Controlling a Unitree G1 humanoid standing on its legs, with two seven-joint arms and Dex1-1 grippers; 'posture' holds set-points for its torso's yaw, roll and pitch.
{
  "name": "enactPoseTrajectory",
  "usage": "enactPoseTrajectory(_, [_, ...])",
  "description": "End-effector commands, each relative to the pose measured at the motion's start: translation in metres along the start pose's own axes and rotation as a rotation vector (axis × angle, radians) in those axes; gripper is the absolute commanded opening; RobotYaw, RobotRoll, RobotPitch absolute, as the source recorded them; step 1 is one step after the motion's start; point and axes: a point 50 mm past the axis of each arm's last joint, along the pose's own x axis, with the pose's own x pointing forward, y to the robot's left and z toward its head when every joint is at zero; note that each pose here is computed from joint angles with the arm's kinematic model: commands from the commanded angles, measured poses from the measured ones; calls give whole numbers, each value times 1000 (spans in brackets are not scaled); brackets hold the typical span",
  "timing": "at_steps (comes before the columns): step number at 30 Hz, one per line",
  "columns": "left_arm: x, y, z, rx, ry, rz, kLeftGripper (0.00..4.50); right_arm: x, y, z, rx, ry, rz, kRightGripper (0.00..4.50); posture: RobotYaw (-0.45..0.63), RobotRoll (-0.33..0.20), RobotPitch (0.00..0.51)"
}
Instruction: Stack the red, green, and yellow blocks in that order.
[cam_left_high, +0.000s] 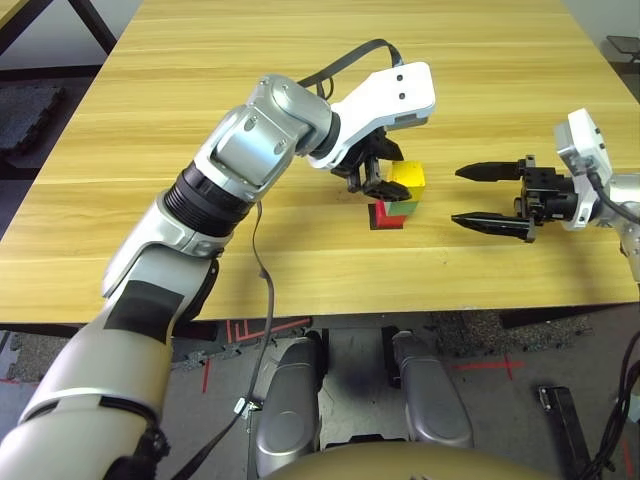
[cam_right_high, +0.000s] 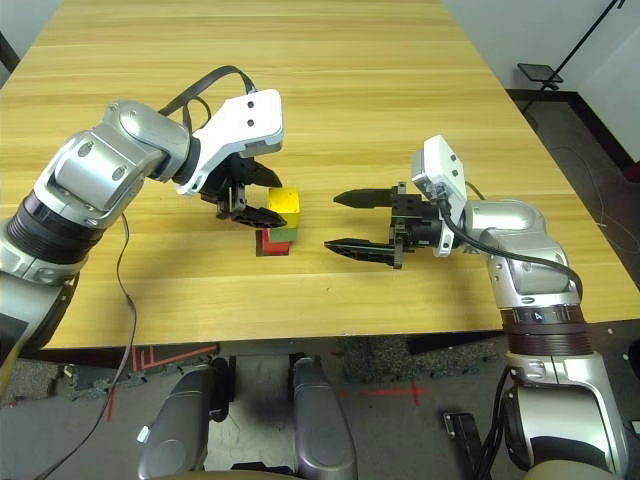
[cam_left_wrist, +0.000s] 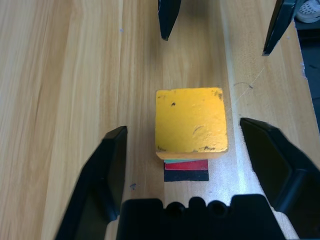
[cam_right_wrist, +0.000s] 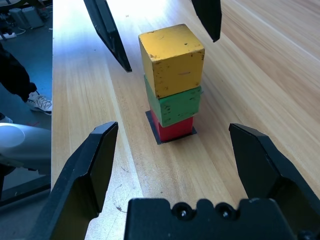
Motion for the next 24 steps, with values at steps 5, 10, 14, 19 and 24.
enactPoseTrajectory(5, [-21,5,-9,0,50,25,4464,0,-1,2,-2,-9,8,4500,214,140,226])
enactPoseTrajectory(10, [-49,6,-22,-43,107,35,4464,-3,-3,2,-5,3,7,4500,227,138,224])
enactPoseTrajectory(14, [-66,9,-36,-89,156,77,4464,-12,-8,4,-17,23,-11,4500,236,139,219])
enactPoseTrajectory(19, [-81,32,-63,-215,146,286,4464,-30,-26,14,-53,41,-104,4500,240,134,217])
enactPoseTrajectory(24, [-101,57,-94,-349,91,598,4464,-44,-42,18,-81,13,-230,4500,248,124,214])
